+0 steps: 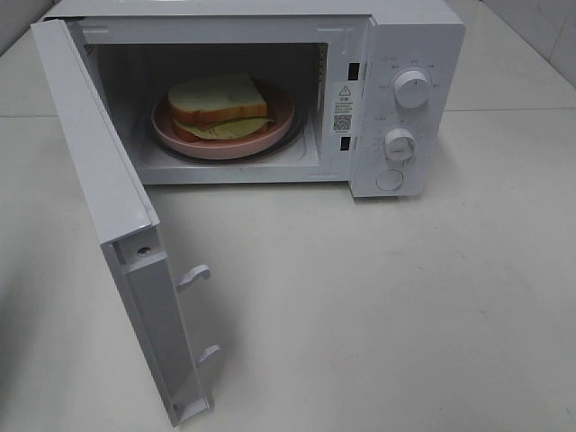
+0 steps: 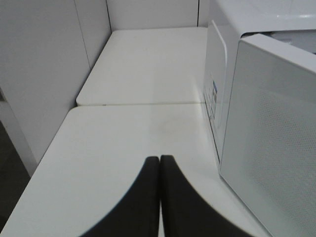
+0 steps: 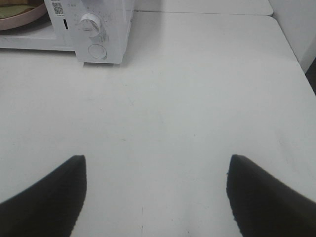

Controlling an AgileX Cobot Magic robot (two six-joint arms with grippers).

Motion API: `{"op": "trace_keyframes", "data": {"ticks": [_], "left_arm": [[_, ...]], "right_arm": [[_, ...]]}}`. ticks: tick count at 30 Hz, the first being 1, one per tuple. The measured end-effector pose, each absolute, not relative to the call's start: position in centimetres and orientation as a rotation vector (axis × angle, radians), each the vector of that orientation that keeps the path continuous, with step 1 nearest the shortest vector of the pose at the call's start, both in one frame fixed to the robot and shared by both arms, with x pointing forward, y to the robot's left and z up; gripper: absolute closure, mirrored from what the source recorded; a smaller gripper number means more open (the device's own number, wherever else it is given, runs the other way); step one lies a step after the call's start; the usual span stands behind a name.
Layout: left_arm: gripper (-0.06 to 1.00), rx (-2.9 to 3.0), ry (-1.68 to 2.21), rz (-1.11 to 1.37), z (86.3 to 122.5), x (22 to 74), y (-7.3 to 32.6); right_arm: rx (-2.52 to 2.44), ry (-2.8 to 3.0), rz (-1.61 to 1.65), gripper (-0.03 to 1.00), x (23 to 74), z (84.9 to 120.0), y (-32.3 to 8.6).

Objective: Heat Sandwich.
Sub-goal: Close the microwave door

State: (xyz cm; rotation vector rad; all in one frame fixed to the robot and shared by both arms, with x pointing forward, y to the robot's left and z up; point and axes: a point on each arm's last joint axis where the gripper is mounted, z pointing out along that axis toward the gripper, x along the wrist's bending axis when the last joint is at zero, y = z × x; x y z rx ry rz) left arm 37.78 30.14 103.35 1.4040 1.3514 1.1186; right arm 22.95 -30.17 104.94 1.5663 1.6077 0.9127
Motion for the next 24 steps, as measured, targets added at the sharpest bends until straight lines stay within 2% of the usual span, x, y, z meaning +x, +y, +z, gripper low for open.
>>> {"op": "trace_keyframes", "data": {"ticks": [13,24], "left_arm": [[0.94,1.436,1.287,1.140,101.4,40.7,29.9],[0.94,1.472,1.184,1.007,99.6,43.0,28.5]], "right_arm": [[1.566,1.608,0.913,0.20,23.0,104.9,-30.2],[1.566,1.608,0.913,0.20,23.0,104.9,-30.2]]}}
